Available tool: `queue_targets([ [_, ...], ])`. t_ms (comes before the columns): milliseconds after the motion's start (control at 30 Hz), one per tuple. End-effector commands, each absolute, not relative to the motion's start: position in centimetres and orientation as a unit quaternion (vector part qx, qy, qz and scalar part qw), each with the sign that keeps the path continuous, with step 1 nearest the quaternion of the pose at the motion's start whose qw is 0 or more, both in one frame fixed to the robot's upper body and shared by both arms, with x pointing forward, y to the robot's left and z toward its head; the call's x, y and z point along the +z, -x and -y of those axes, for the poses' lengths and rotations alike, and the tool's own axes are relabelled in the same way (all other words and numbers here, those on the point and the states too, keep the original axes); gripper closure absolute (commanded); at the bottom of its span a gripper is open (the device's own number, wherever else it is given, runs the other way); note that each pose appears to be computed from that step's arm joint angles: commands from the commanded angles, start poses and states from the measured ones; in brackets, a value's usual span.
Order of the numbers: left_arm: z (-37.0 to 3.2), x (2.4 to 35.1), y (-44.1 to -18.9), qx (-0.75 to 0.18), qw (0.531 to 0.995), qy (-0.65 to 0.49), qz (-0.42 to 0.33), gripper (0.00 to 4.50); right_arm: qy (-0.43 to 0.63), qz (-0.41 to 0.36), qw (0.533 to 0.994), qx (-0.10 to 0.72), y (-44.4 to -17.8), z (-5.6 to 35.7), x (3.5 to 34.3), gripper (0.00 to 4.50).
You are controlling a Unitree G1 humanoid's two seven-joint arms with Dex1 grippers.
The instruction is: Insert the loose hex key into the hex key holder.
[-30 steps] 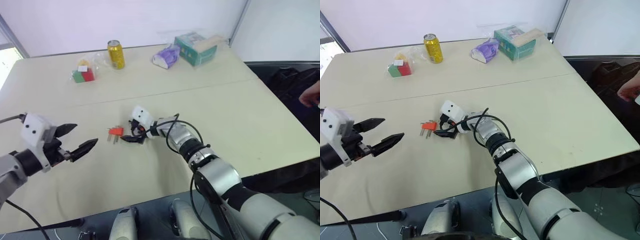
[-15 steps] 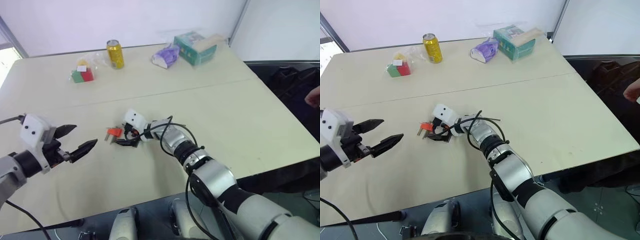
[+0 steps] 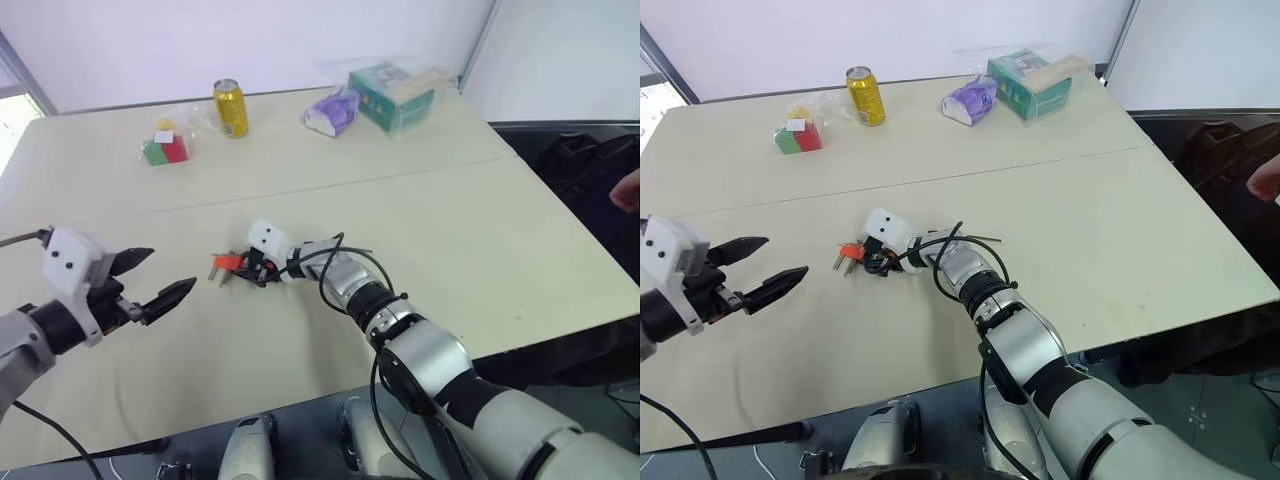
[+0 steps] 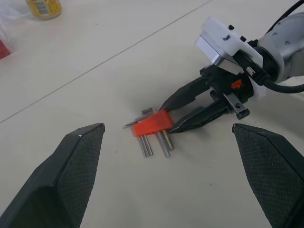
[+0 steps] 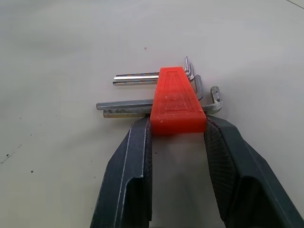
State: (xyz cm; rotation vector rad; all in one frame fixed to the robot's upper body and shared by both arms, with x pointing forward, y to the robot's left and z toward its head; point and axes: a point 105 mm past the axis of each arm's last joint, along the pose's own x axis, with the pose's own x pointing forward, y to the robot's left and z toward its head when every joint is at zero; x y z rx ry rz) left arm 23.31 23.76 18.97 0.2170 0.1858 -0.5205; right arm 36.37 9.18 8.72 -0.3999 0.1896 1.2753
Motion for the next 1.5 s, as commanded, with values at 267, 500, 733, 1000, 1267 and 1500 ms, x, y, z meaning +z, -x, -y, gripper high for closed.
queue_targets([
  [267, -23.2, 20.6, -24.8, -0.272, 0.954, -0.116, -0.051, 0.0, 0.36, 0.162, 0.759, 0.518, -37.6, -7.1, 14.8, 3.51],
  [500, -21.8, 23.2, -27.2, -0.314, 0.944, -0.098, -0.001, 0.0, 0.521, 0.391, 0.616, 0.443, -35.6, -4.9, 21.2, 3.51],
  [733, -18.7, 26.4, -29.7, -0.385, 0.919, -0.056, 0.062, 0.0, 0.559, 0.558, 0.499, 0.356, -32.9, -3.1, 27.2, 3.51],
  [1000, -16.9, 27.0, -30.2, -0.432, 0.898, -0.039, 0.07, 0.0, 0.558, 0.588, 0.47, 0.35, -32.1, -2.6, 28.0, 3.51],
  [1267, -16.2, 27.8, -29.4, -0.473, 0.878, -0.024, 0.07, 0.0, 0.555, 0.572, 0.474, 0.374, -32.2, -2.4, 27.3, 3.51],
  [1500, -16.0, 27.8, -28.8, -0.481, 0.874, -0.03, 0.068, 0.0, 0.514, 0.531, 0.521, 0.428, -32.5, -2.1, 27.5, 3.51],
])
